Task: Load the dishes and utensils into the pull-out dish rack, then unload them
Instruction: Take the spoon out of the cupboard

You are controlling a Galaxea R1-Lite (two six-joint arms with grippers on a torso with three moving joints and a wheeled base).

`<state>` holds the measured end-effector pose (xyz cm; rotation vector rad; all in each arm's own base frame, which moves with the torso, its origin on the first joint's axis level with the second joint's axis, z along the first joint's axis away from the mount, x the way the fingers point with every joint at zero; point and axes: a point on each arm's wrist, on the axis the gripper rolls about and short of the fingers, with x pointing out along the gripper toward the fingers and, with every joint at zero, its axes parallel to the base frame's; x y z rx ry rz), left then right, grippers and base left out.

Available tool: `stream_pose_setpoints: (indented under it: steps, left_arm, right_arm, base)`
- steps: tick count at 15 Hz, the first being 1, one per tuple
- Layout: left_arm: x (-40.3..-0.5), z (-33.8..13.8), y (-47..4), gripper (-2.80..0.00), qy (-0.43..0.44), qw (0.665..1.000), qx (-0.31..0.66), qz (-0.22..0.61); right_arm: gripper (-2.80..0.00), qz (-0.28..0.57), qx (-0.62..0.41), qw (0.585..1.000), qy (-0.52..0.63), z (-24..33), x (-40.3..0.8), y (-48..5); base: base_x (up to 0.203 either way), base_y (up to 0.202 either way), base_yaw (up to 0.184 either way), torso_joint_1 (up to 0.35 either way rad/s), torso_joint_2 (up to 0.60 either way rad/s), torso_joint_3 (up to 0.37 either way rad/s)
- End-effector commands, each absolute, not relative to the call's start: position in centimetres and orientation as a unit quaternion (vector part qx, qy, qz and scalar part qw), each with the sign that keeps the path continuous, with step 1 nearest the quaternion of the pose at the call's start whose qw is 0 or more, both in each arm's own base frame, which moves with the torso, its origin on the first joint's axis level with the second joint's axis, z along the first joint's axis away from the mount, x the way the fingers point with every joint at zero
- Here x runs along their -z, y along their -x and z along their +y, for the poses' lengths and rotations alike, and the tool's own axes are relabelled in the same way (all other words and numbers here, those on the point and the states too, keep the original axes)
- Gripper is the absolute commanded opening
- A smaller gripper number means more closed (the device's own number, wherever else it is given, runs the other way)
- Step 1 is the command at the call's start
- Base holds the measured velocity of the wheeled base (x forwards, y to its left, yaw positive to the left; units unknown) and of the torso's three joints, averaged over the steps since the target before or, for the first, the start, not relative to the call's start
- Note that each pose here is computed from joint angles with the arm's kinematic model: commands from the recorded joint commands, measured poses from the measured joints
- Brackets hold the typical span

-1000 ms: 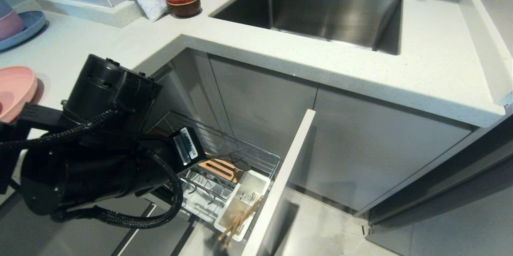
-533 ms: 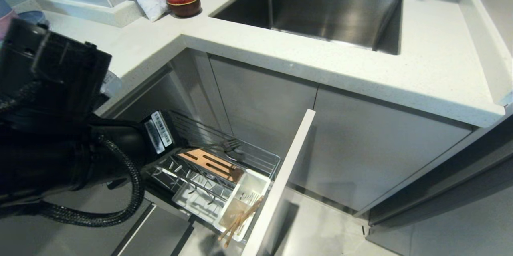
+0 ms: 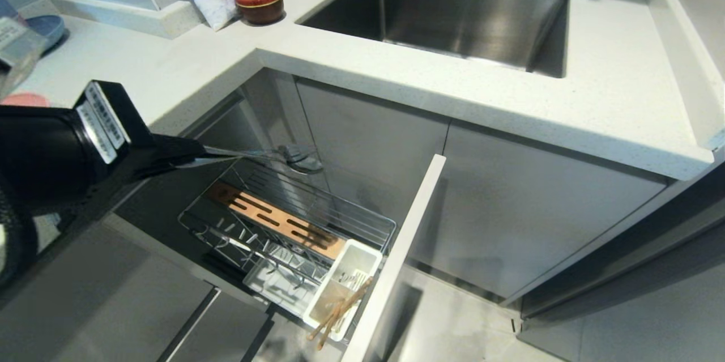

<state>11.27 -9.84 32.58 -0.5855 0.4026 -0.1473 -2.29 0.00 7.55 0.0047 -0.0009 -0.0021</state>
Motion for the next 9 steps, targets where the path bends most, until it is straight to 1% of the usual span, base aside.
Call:
stream_pose_setpoints:
  steps: [1,9]
  left_arm:
    - [-33.5,-8.8,-10.3,-2.8,0.292,0.939,0.069,0.169]
    - [-35.7,-6.1,-8.9,-2.8,0.289,0.951,0.047,0.102]
  right_arm:
    - [-2.8,-0.002,0.001,1.0,-0.002,0.0,-7.5,2.3]
    - [-2.8,-0.002,0.002,1.0,-0.002,0.0,-7.5,2.3]
  base:
    - [0.0,0.0,0.0,0.0,0.0,0.0]
    - [0.0,0.0,0.0,0.0,0.0,0.0]
